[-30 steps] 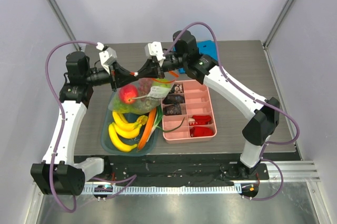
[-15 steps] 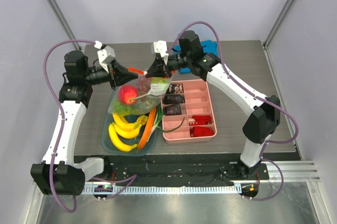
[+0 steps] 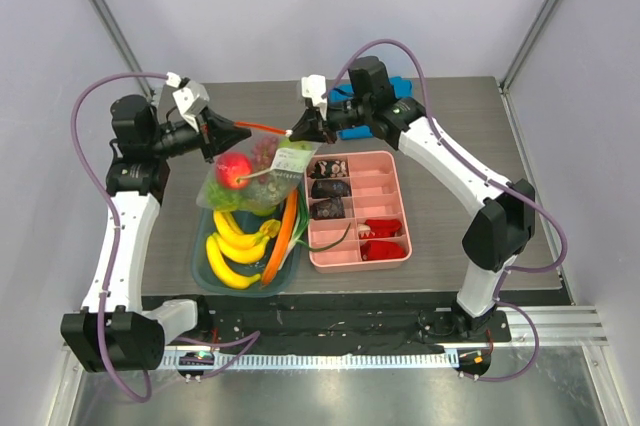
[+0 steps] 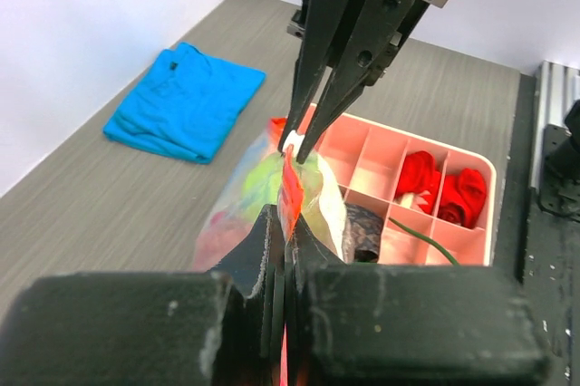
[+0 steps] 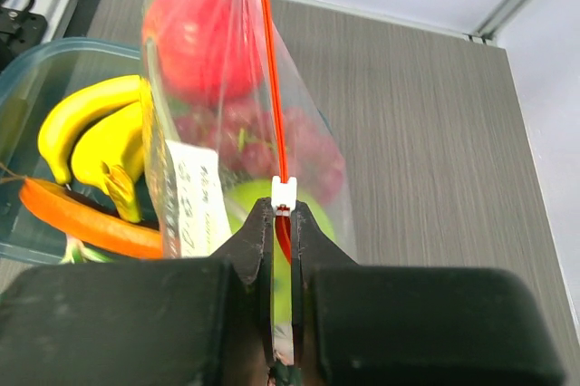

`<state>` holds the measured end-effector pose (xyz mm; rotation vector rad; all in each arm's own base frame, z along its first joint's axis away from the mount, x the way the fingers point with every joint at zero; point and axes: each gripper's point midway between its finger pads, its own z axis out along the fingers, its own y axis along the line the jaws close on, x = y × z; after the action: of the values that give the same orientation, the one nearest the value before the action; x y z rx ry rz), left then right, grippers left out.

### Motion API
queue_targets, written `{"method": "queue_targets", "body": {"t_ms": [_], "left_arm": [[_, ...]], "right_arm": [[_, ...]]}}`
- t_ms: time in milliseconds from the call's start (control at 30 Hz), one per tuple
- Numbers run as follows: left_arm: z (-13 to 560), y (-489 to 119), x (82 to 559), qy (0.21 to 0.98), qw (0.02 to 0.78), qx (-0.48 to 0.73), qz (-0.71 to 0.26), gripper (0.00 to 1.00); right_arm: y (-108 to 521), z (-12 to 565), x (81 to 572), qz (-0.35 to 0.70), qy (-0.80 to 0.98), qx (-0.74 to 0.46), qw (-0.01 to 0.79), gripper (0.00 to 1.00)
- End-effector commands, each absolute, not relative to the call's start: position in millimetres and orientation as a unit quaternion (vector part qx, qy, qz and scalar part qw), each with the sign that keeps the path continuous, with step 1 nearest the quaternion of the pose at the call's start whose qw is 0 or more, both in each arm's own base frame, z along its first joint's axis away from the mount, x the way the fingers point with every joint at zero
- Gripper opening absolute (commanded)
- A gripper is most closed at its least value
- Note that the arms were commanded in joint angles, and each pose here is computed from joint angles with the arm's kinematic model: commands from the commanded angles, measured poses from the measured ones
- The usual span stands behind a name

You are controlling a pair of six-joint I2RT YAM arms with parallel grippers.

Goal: Place the food in the zip-top bag and seal the zipper
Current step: Zip the zipper food storage bag, then place the zipper food storage bag at the center of the board.

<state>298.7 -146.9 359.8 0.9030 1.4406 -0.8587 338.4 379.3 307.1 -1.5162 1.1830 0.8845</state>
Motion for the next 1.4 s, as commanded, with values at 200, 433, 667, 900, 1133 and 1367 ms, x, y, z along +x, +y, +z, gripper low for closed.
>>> {"method": "queue_targets", "body": {"t_ms": [200, 433, 667, 900, 1133, 1367], "left_arm": [[447, -131, 294, 0.527, 0.689, 0.413, -0.279, 0.00], [461, -125, 298, 0.519, 0.703, 0.410, -0.261, 0.00], [466, -120, 301, 0.516, 0.710, 0.408, -0.250, 0.00], [466, -118, 303, 0.516, 0.709, 0.410, -0.250, 0.00], [463, -126, 294, 0.509, 0.690, 0.431, -0.281, 0.00], [459, -132, 284, 0.505, 0.670, 0.446, -0.312, 0.00]], "right_arm": [[330, 283, 380, 0.294, 0.554, -0.612, 0.482, 0.01], [304, 267, 392, 0.270, 0.572, -0.615, 0.471, 0.01], [282, 252, 400, 0.247, 0.586, -0.620, 0.459, 0.01], [271, 243, 401, 0.236, 0.590, -0.627, 0.450, 0.01], [290, 287, 395, 0.261, 0.567, -0.620, 0.476, 0.64], [340, 378, 368, 0.307, 0.512, -0.589, 0.545, 0.84]]}}
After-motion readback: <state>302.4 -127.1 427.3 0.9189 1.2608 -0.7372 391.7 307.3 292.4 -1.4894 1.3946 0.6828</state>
